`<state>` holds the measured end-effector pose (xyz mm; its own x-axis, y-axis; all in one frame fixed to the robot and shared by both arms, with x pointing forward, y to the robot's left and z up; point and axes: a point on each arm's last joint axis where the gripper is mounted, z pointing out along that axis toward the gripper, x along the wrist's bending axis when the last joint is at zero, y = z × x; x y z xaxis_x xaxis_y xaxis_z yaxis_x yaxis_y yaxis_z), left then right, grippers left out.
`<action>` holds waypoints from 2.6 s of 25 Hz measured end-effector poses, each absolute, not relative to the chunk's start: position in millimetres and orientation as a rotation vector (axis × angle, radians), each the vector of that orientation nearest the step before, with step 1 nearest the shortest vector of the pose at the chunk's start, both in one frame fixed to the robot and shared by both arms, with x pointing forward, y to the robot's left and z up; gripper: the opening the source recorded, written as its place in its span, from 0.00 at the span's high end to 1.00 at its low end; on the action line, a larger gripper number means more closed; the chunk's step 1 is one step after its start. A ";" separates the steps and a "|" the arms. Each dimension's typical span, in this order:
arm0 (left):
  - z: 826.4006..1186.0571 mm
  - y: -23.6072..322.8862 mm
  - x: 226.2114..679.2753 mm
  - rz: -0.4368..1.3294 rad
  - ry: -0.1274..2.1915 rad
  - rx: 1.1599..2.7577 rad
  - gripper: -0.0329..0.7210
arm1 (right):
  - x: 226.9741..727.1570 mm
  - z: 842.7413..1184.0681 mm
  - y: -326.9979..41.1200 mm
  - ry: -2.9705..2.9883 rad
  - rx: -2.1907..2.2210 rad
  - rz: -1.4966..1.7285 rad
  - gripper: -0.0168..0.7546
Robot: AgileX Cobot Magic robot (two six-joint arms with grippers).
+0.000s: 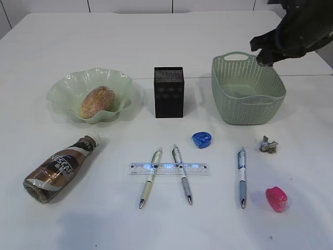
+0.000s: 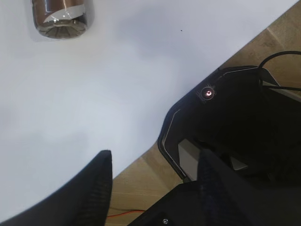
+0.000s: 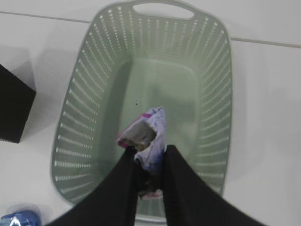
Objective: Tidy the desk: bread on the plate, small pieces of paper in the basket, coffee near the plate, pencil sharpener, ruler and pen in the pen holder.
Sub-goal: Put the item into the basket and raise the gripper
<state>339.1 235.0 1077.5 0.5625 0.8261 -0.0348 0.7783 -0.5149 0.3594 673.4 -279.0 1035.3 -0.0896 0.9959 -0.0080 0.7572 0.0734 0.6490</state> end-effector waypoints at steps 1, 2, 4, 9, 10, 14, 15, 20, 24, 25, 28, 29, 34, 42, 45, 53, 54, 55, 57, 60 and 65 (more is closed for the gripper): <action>1077.5 235.0 339.1 0.200 1.314 2.465 0.42 | 675.8 1031.1 -279.0 1.901 1.733 0.693 0.78; 1077.5 235.0 339.1 0.200 1.314 2.465 0.42 | 680.0 1022.6 -278.9 1.901 1.735 0.691 0.78; 1077.5 235.0 339.1 0.200 1.314 2.465 0.42 | 685.8 1011.7 -278.8 1.897 1.733 0.694 0.78; 1077.5 235.0 339.1 0.200 1.314 2.465 0.42 | 694.6 994.5 -278.5 1.885 1.729 0.703 0.78; 1077.6 234.9 339.3 0.201 1.313 2.464 0.42 | 697.4 988.1 -278.8 1.885 1.731 0.701 0.78; 1077.7 234.7 339.6 0.204 1.312 2.460 0.42 | 701.3 976.0 -278.7 1.896 1.727 0.690 0.77; 1077.8 234.7 339.7 0.205 1.311 2.459 0.42 | 701.2 975.9 -278.7 1.899 1.725 0.689 0.77; 1077.9 234.6 339.9 0.207 1.310 2.457 0.42 | 704.1 976.4 -279.5 1.900 1.665 0.697 0.59; 1077.9 234.5 340.0 0.208 1.309 2.456 0.42 | 705.9 973.7 -279.5 1.897 1.655 0.702 0.47; 1078.0 234.4 340.2 0.210 1.308 2.453 0.42 | 705.9 973.7 -279.5 1.897 1.655 0.702 0.47; 1078.2 234.2 340.5 0.213 1.307 2.450 0.42 | 706.6 972.3 -279.4 1.899 1.653 0.701 0.43; 1078.2 234.1 340.7 0.214 1.306 2.448 0.42 | 706.8 973.0 -279.4 1.900 1.654 0.700 0.42; 1078.3 234.0 340.9 0.216 1.305 2.446 0.42 | 706.8 980.9 -279.0 1.946 1.685 0.660 0.42; 1078.3 234.0 340.9 0.216 1.305 2.446 0.42 | 705.8 1015.6 -277.8 2.056 1.760 0.561 0.42; 1078.3 234.0 340.9 0.216 1.305 2.446 0.42 | 699.5 1027.4 -277.6 2.130 1.813 0.483 0.42; 1078.3 234.0 340.9 0.216 1.304 2.445 0.42 | 684.0 1036.9 -275.6 2.269 1.921 0.347 0.43; 1078.3 234.0 340.9 0.216 1.304 2.445 0.42 | 683.8 1036.8 -275.4 2.271 1.924 0.349 0.43; 1078.3 234.0 340.9 0.216 1.304 2.445 0.42 | 682.7 1036.7 -273.6 2.283 1.942 0.361 0.43; 1078.3 234.0 340.9 0.216 1.304 2.445 0.42 | 682.2 1037.7 -272.6 2.285 1.950 0.376 0.43; 1078.3 233.9 340.9 0.215 1.304 2.445 0.42 | 680.9 1041.8 -272.0 2.281 1.948 0.393 0.43; 1078.4 232.7 340.1 0.195 1.304 2.437 0.42 | 672.6 1061.1 -271.9 2.258 1.926 0.436 0.43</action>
<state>340.1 232.7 1078.4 0.5623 0.8254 -0.0511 0.7745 -0.5039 0.3824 672.6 -271.9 1061.1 -0.1696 0.9823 0.0791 0.9412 0.1376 0.3086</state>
